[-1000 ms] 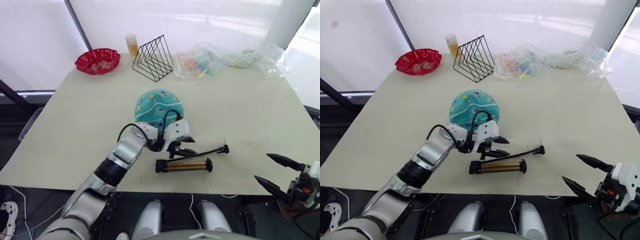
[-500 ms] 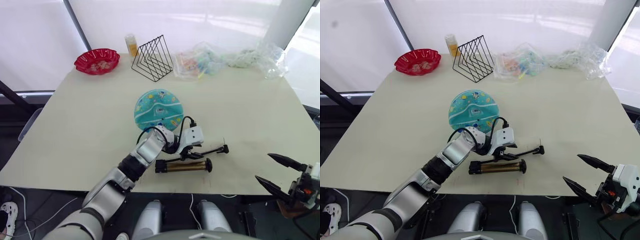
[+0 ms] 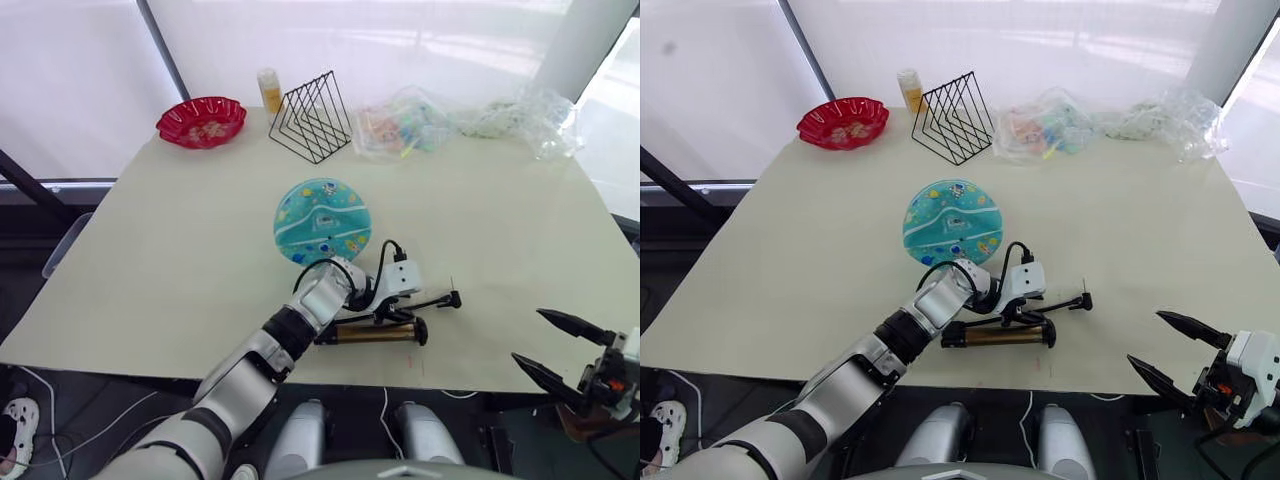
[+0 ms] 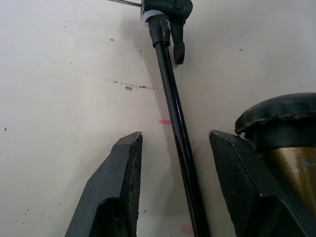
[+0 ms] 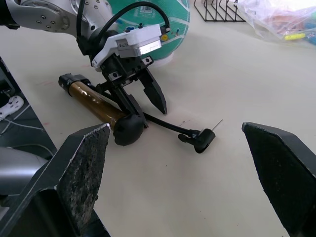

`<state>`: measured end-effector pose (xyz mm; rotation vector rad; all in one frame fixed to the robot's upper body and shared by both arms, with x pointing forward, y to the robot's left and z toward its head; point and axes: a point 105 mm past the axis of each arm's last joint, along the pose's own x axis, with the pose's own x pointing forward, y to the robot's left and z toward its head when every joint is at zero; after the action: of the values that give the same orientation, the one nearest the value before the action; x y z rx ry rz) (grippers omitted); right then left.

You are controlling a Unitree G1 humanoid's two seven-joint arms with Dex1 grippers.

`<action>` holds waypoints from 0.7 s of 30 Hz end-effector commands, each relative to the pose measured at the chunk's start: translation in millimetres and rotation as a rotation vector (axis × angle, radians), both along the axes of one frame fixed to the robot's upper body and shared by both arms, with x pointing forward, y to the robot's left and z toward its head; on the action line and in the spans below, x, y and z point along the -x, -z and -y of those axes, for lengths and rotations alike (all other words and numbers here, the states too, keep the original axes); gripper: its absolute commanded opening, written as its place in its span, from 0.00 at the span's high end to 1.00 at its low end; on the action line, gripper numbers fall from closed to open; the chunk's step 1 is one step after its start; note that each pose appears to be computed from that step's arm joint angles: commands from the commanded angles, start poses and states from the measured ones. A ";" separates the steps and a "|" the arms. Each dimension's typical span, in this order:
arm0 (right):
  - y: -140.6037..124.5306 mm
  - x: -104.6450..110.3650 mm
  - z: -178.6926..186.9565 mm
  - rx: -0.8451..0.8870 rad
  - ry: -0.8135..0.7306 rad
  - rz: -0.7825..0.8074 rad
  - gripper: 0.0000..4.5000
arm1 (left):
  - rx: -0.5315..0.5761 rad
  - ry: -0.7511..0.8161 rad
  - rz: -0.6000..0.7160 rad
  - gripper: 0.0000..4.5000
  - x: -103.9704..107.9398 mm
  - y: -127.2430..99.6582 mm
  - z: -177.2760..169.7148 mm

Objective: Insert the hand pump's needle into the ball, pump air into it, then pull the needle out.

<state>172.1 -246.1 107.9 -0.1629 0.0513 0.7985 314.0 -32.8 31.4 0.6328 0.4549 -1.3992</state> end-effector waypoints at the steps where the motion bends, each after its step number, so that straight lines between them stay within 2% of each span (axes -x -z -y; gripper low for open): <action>1: -7.3 1.5 4.5 0.014 0.017 0.041 0.00 | -0.062 0.001 -0.049 0.55 11.3 22.5 -5.1; 3: -7.3 1.6 4.5 0.014 0.017 0.041 0.00 | -0.062 -0.003 -0.047 0.68 11.2 23.2 -5.4; 5: -7.3 1.6 4.8 0.012 0.019 0.041 0.00 | -0.061 0.001 -0.044 0.89 11.8 23.4 -4.8; 6: -7.1 1.7 5.0 0.013 0.019 0.040 0.00 | -0.056 0.001 -0.042 0.96 12.3 23.0 -3.8; 7: -7.0 1.9 5.1 0.012 0.018 0.037 0.00 | -0.046 0.003 -0.036 0.99 12.8 22.2 -2.6; 13: -11.4 -2.0 4.9 -0.031 0.044 0.037 0.00 | 0.050 -0.033 -0.022 0.99 12.0 10.6 4.4; 18: -13.6 -15.8 4.7 -0.147 0.187 -0.026 0.00 | 0.185 -0.039 0.032 0.99 9.5 -16.6 6.1; 21: -16.5 -21.2 -3.2 -0.218 0.205 -0.052 0.00 | 0.294 0.002 0.041 0.99 17.7 -32.0 7.5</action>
<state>189.9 -246.8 113.4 0.0355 0.0582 0.6163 300.6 -32.4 36.8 0.4719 0.3435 -1.3722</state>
